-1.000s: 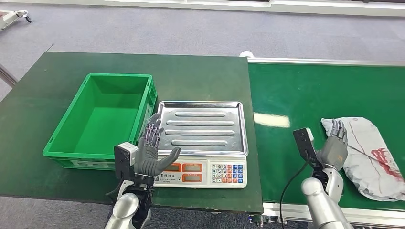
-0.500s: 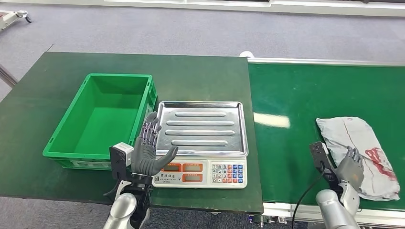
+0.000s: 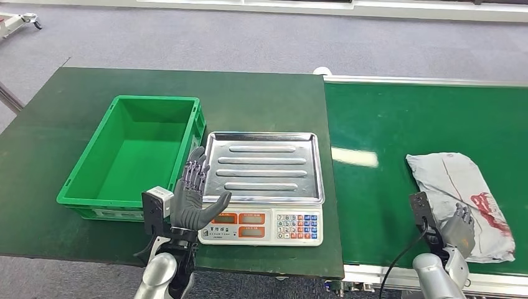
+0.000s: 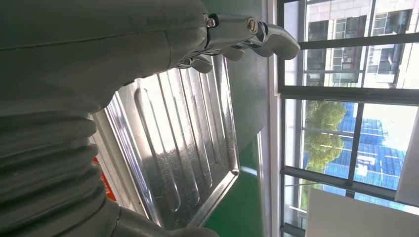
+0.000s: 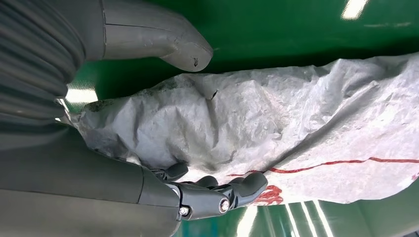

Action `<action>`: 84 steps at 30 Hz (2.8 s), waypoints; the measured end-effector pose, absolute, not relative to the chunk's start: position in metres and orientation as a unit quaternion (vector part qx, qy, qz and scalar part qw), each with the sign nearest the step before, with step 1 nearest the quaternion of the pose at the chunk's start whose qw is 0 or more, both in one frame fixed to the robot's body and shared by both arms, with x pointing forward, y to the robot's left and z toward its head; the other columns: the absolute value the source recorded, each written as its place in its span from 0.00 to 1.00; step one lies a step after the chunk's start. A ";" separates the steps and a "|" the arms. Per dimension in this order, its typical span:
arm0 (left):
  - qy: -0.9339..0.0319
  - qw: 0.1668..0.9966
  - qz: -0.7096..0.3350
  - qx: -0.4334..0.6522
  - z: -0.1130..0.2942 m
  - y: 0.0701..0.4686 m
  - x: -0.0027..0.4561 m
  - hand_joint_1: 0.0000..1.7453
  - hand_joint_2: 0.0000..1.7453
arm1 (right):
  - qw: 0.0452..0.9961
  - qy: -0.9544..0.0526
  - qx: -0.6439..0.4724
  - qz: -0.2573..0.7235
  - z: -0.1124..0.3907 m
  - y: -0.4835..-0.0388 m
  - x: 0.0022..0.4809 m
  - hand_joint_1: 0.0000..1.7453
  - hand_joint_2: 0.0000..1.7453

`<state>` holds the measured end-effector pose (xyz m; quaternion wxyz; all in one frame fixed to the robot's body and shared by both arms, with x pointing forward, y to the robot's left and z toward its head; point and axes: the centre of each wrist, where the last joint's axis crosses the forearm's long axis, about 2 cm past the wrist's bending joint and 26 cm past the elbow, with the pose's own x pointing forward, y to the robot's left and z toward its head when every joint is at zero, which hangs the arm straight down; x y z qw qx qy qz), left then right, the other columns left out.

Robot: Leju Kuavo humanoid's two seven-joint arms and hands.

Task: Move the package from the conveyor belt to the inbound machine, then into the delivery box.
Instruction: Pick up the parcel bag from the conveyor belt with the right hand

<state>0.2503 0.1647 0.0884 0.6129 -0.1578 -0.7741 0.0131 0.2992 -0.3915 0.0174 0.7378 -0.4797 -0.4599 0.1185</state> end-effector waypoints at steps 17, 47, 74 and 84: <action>-0.774 0.614 0.008 -0.155 0.090 0.165 0.251 0.00 1.00 | 0.750 -0.439 -0.479 0.123 0.015 -0.390 0.298 0.00 1.00; -0.775 0.614 0.009 -0.149 0.091 0.167 0.252 0.00 1.00 | 0.806 -0.357 -0.429 0.200 0.025 -0.394 0.314 0.00 1.00; -0.780 0.608 0.016 -0.147 0.091 0.170 0.247 0.00 1.00 | 0.796 -0.381 -0.422 0.207 0.031 -0.387 0.326 1.00 1.00; -0.780 0.608 0.020 -0.144 0.091 0.172 0.247 0.00 1.00 | 0.786 -0.398 -0.423 0.210 0.031 -0.384 0.327 1.00 1.00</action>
